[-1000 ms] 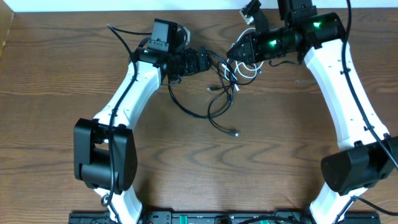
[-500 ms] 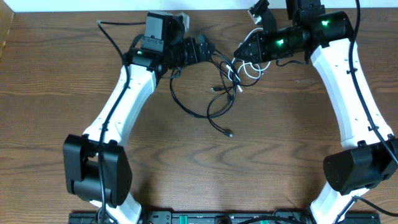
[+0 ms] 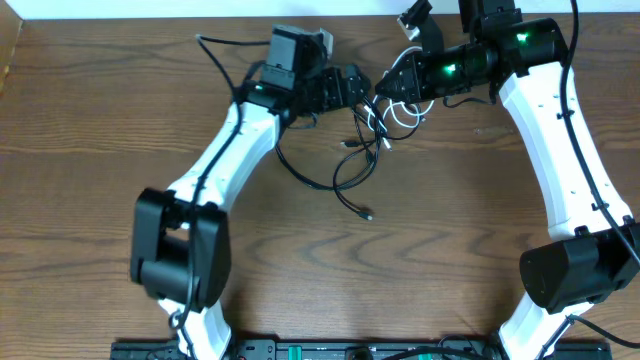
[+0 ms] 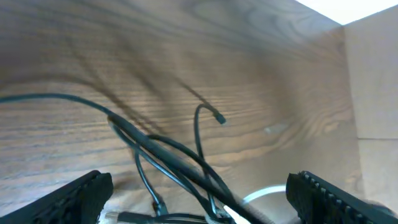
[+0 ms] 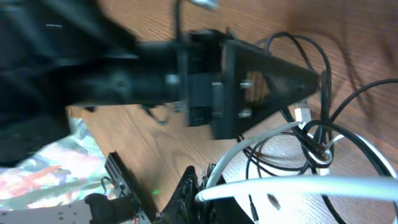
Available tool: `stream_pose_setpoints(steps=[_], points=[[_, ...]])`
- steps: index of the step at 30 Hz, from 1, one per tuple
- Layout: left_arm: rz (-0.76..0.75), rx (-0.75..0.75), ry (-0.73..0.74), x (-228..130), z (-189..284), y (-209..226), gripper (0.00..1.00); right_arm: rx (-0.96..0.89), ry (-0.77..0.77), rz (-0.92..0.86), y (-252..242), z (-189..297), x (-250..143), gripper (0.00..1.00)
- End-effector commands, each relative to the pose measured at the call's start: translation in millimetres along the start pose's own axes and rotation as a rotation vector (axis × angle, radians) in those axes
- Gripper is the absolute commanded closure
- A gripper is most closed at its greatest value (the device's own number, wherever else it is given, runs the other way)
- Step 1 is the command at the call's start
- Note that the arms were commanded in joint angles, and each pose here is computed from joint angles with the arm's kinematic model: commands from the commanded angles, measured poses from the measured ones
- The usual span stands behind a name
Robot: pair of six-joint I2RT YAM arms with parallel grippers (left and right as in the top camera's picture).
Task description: Untangle cables
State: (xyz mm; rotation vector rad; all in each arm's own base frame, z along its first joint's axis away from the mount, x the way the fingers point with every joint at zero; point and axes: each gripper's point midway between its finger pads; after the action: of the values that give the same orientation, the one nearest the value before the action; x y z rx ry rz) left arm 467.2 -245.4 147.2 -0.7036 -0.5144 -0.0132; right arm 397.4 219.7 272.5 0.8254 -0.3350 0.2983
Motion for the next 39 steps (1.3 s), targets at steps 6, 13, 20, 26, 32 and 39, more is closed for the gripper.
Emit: stream_pose_setpoints(steps=[6,13,20,26,32,39], points=[[0.081,0.055,0.056,-16.7,-35.1,27.6,0.44,0.082,-0.059,0.078,32.7,21.9,10.0,0.99],[0.121,0.180,0.106,-36.0,-44.0,60.1,0.92,0.071,-0.191,0.161,57.5,71.8,27.7,0.99],[0.111,0.254,0.128,-43.7,-39.9,74.4,0.93,0.034,-0.320,0.198,65.4,126.4,35.1,0.99],[0.114,0.312,0.127,-45.8,-36.6,84.7,0.92,-0.008,-0.448,0.208,67.8,175.1,38.5,0.99],[0.092,0.309,0.129,-45.1,-35.7,84.1,0.93,-0.063,-0.510,0.201,61.7,200.1,37.5,0.99],[-0.028,0.238,0.071,-22.3,-3.8,48.2,0.93,-0.083,-0.372,0.130,33.5,154.6,34.1,0.75]])
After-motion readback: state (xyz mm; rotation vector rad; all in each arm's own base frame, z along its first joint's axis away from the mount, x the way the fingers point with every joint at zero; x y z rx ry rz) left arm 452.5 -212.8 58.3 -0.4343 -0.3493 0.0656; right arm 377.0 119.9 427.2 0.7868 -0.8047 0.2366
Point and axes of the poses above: each gripper's point midway between its finger pads, its own z axis back along the fingers, its own y axis along the line the jaws close on, x = y × z, and after that the axes turned 3 degrees about -z, right-handed
